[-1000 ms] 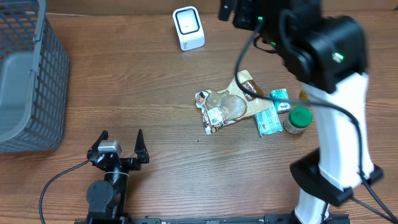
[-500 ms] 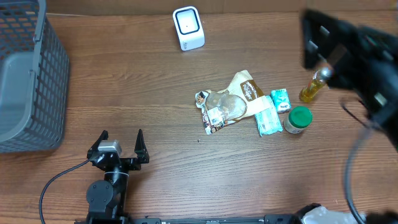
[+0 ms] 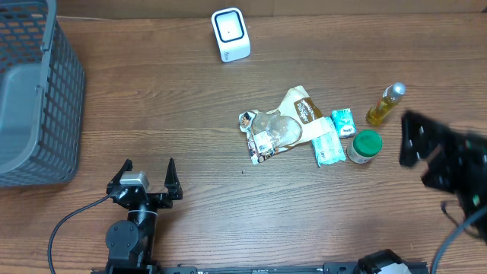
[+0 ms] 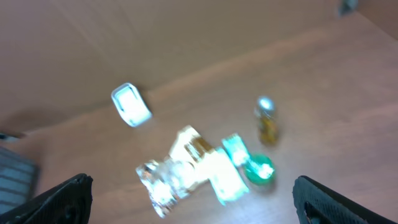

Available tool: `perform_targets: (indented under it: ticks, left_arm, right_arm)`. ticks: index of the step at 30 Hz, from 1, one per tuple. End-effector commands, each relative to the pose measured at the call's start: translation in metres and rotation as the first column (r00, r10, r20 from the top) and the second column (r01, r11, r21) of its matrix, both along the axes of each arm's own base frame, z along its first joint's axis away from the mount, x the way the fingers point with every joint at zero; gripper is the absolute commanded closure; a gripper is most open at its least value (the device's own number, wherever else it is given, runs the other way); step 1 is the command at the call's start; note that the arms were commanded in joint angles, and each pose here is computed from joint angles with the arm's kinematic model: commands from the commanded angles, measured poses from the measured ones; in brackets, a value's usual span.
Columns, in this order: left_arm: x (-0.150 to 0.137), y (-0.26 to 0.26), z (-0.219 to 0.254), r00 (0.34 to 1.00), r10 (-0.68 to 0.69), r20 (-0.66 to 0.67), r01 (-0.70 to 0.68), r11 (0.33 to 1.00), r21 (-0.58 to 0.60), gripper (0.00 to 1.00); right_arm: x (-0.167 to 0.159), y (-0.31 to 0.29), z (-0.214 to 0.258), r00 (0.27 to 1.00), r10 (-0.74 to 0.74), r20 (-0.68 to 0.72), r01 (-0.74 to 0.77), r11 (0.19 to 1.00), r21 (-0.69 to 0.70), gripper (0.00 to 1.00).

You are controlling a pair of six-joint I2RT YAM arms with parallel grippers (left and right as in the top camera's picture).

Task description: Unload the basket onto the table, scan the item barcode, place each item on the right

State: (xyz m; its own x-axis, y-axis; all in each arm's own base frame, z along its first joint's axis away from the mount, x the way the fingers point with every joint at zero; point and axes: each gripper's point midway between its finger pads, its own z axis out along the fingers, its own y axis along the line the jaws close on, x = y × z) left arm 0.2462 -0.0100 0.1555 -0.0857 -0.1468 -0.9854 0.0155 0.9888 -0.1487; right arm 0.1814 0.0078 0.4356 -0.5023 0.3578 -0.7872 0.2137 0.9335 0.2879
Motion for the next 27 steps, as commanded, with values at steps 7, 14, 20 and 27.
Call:
perform_targets:
  ticks: [7, 14, 20, 27]
  left_arm:
    - [0.0, 0.003, 0.001, 1.0, 0.013, 0.01, -0.013, 1.0, 0.019, 0.0]
    - [0.0, 0.003, 0.001, 1.0, 0.013, 0.01, -0.013, 1.0, 0.019, 0.0]
    - [0.0, 0.003, 0.001, 1.0, 0.013, 0.01, -0.013, 1.0, 0.019, 0.0]
    - [0.0, 0.003, 0.001, 1.0, 0.013, 0.01, -0.013, 1.0, 0.019, 0.01]
  right_arm:
    - [-0.054, -0.029, -0.008, 0.996, -0.088, 0.02, 0.088, 0.996, 0.003, 0.0]
    - [-0.076, -0.038, -0.009, 0.989, -0.133, 0.066, 0.132, 0.991, 0.018, 0.0]
    - [-0.076, -0.046, -0.042, 0.977, -0.214, -0.019, 0.214, 0.977, -0.01, 0.0]
    - [-0.078, -0.045, -0.067, 0.978, -0.208, 0.006, 0.208, 0.978, 0.007, 0.0]
